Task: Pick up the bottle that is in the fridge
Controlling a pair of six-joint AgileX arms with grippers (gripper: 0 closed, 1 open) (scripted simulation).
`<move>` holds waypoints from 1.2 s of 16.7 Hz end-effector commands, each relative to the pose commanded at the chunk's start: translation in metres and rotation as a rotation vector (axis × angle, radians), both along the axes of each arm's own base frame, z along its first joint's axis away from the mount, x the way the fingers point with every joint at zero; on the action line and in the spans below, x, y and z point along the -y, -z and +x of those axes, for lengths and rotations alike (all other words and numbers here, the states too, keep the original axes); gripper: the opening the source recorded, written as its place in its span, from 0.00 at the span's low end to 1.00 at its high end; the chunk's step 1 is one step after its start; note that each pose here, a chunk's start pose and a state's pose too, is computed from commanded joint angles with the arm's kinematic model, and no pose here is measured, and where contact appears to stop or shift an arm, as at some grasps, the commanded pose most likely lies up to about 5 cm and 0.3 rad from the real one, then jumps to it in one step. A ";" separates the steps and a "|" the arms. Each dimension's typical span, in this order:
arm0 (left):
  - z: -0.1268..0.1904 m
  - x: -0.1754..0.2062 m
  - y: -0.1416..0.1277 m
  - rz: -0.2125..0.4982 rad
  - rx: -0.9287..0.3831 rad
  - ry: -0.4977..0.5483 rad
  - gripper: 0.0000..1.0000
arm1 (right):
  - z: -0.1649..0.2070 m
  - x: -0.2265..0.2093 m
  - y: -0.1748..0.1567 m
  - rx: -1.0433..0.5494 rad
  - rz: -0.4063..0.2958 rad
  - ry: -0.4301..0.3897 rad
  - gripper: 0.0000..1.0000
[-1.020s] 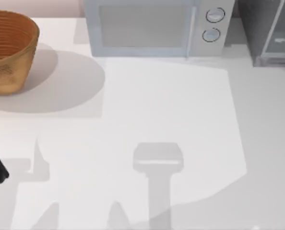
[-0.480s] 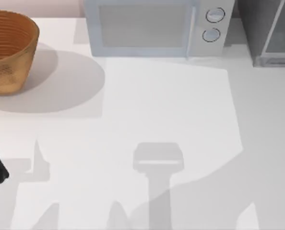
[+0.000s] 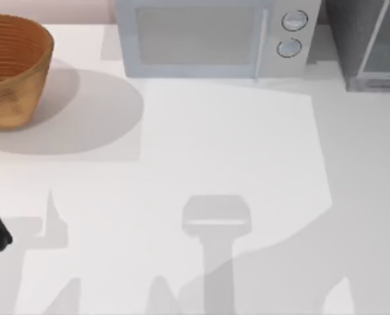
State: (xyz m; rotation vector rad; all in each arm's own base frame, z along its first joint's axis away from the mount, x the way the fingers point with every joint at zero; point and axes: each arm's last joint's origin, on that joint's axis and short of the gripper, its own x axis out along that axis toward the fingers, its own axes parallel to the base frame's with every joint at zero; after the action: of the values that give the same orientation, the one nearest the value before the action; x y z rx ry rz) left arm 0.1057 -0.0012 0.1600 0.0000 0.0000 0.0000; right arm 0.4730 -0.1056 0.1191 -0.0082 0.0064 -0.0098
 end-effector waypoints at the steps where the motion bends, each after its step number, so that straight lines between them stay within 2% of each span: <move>1: 0.000 0.000 0.000 0.000 0.000 0.000 1.00 | 0.000 0.000 0.000 0.000 0.000 0.000 0.47; 7: 0.000 0.000 0.000 0.000 0.000 0.000 1.00 | 0.000 0.000 0.000 0.000 0.000 0.000 0.02; 17: 0.000 0.000 0.000 0.000 0.000 0.000 1.00 | 0.000 0.001 -0.001 0.000 0.002 0.003 0.00; 20: 0.000 0.000 0.000 0.000 0.000 0.000 1.00 | 0.000 0.002 -0.018 0.000 0.001 0.003 0.00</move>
State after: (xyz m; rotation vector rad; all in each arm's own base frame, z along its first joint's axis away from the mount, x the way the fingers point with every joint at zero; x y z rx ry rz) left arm 0.1057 -0.0012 0.1600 0.0000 0.0000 0.0000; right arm 0.4730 -0.1071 0.1375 -0.0069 0.0060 -0.0130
